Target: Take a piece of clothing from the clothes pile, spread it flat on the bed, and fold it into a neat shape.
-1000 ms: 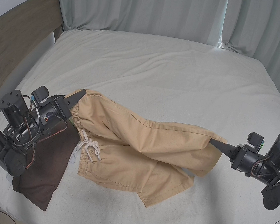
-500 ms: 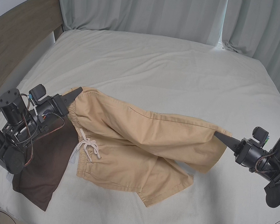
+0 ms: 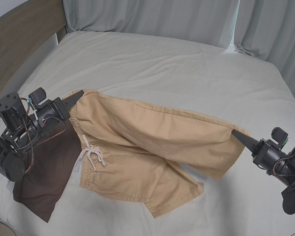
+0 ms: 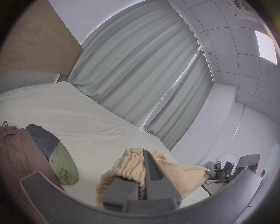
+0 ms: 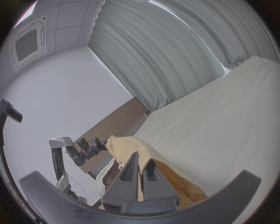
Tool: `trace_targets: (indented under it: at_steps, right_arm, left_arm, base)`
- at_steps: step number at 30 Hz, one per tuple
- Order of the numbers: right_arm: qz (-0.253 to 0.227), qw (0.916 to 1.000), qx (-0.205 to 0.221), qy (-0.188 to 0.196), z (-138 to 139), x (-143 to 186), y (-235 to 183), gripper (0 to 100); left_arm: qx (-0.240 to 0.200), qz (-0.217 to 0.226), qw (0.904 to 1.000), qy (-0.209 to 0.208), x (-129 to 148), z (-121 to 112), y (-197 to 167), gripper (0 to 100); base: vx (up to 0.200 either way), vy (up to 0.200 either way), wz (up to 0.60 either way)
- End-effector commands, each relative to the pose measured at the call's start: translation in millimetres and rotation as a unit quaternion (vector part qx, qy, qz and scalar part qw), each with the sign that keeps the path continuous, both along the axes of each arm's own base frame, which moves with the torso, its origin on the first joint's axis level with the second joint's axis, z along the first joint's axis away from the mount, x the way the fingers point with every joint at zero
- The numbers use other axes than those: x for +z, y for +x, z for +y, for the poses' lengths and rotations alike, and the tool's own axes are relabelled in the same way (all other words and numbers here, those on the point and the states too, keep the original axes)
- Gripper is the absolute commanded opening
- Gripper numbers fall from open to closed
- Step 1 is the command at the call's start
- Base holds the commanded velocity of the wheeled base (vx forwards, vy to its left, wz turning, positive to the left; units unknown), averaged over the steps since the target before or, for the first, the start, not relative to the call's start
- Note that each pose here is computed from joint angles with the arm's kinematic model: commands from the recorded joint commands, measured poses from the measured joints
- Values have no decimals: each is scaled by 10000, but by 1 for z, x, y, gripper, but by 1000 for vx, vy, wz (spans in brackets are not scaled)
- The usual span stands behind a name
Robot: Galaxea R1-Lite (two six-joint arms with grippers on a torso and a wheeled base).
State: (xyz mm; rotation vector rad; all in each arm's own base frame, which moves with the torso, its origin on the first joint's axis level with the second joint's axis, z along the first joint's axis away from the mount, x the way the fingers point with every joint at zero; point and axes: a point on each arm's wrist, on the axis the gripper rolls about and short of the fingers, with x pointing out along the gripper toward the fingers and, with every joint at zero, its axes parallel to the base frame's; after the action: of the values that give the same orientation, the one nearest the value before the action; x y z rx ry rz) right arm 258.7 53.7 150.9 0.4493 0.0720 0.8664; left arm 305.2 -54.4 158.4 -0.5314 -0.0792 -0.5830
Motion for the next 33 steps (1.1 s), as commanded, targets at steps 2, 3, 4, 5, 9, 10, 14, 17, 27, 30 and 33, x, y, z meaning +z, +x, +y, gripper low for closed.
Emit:
trace_targets:
  at_steps: [2, 3, 4, 5, 9, 10, 14, 17, 27, 30, 33]
  right_arm:
    - [-40, 10000, -45, 1, -2, 1, 2, 0]
    - [-40, 10000, -45, 1, -2, 1, 2, 0]
    - [-34, 10000, -44, 6, -2, 1, 2, 0]
    - [-50, 10000, -36, 7, -2, 2, 2, 0]
    - [-110, 9999, -44, 17, -2, 4, 4, 0]
    - [-118, 9999, -44, 18, -2, 5, 4, 0]
    - [-171, 9998, -59, 27, -2, 7, 5, 0]
    - [-207, 9996, -180, 46, -4, 9, 7, 0]
    - [-311, 9989, -347, 75, -9, 13, 11, 0]
    - [-357, 9986, -370, 81, -10, 15, 12, 0]
    - [-366, 9986, -369, 89, -10, 16, 12, 0]
  left_arm:
    - [54, 23, 10000, 0, -2, 3, 2, 0]
    - [62, 8, 10000, -2, -1, 4, 2, 0]
    - [62, 8, 10000, -2, -1, 4, 2, 0]
    - [69, 8, 10000, -2, -1, 4, 2, 0]
    - [62, 0, 10000, -2, 0, 4, 2, 0]
    - [62, 0, 10000, -2, 0, 4, 2, 0]
    - [64, 12, 10000, 7, -1, 4, 2, 0]
    - [6, 21, 10000, 30, -2, 4, 1, 0]
    - [-69, 143, 9998, 99, -10, 3, 4, 0]
    - [-69, 135, 9998, 98, -10, 3, 3, 0]
    - [-69, 135, 9998, 98, -10, 3, 3, 0]
  base:
    - [0, 0, 0]
    - [0, 0, 0]
    - [0, 0, 0]
    - [0, 0, 0]
    - [0, 0, 0]
    - [0, 0, 0]
    - [0, 0, 0]
    - [0, 0, 0]
    - [0, 0, 0]
    - [0, 0, 0]
    - [0, 0, 0]
